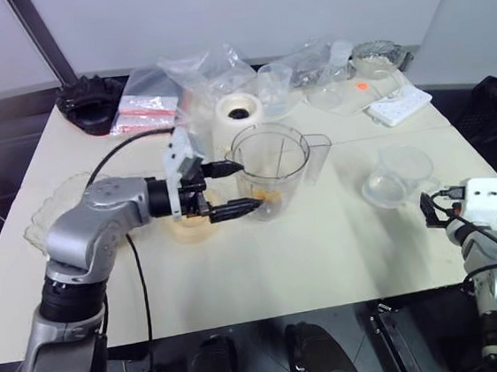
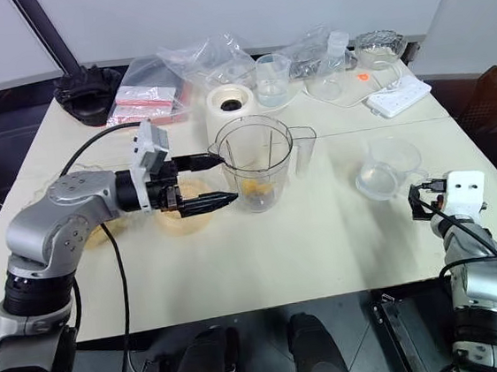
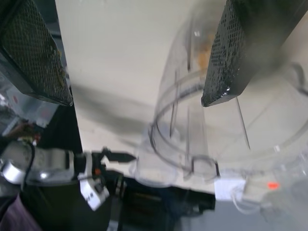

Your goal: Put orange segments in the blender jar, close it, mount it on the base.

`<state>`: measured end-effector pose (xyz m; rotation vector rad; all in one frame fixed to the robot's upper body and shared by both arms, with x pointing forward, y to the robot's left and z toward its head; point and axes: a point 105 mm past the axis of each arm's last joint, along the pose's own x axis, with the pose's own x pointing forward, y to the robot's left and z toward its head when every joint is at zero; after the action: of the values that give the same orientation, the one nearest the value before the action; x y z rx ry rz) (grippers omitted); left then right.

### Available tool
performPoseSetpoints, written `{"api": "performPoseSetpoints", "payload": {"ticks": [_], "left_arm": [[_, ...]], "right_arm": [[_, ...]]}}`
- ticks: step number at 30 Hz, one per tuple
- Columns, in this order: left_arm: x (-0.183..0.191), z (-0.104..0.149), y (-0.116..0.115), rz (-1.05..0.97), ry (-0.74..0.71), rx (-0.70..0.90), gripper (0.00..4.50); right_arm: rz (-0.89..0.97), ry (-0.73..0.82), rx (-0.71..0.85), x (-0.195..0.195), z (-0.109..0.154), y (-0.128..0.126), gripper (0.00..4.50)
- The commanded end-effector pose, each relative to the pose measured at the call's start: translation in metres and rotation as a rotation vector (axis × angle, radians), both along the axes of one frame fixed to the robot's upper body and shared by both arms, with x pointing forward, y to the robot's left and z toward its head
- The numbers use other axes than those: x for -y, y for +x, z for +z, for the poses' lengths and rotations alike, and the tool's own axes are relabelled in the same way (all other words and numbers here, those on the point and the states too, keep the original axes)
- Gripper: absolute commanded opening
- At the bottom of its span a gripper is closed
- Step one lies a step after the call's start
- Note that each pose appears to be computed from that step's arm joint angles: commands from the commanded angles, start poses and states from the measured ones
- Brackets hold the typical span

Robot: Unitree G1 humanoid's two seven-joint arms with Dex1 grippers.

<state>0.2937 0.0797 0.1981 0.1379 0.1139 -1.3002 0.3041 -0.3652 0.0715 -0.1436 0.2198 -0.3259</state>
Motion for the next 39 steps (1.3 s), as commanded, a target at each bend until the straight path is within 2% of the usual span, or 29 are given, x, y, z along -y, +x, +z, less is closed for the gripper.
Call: {"api": "performPoseSetpoints", "payload": {"ticks": [1,22,25,32,36,39], "left_arm": [[0.003,0.009,-0.007,-0.032,-0.003,0.051,4.46],[-0.004,0.0,-0.021,-0.057,0.03,-0.008,4.46],[-0.007,-0.001,-0.021,-0.052,0.037,-0.011,4.5],[-0.011,-0.003,-0.02,-0.033,0.042,-0.016,4.5],[-0.013,-0.005,-0.018,-0.026,0.043,-0.019,4.5],[-0.017,0.005,-0.012,0.0,-0.007,-0.019,4.5]], "right_arm": [[-0.013,-0.04,0.036,0.01,0.012,0.0,4.5],[0.01,-0.013,0.041,0.009,0.002,0.039,4.5],[0.028,-0.008,0.053,0.008,0.002,0.043,3.64],[0.034,-0.012,0.08,0.009,0.005,0.046,0.12],[0.026,-0.011,0.082,0.009,0.005,0.047,0.05],[0.029,-0.023,0.099,0.008,0.011,0.05,0.05]]}}
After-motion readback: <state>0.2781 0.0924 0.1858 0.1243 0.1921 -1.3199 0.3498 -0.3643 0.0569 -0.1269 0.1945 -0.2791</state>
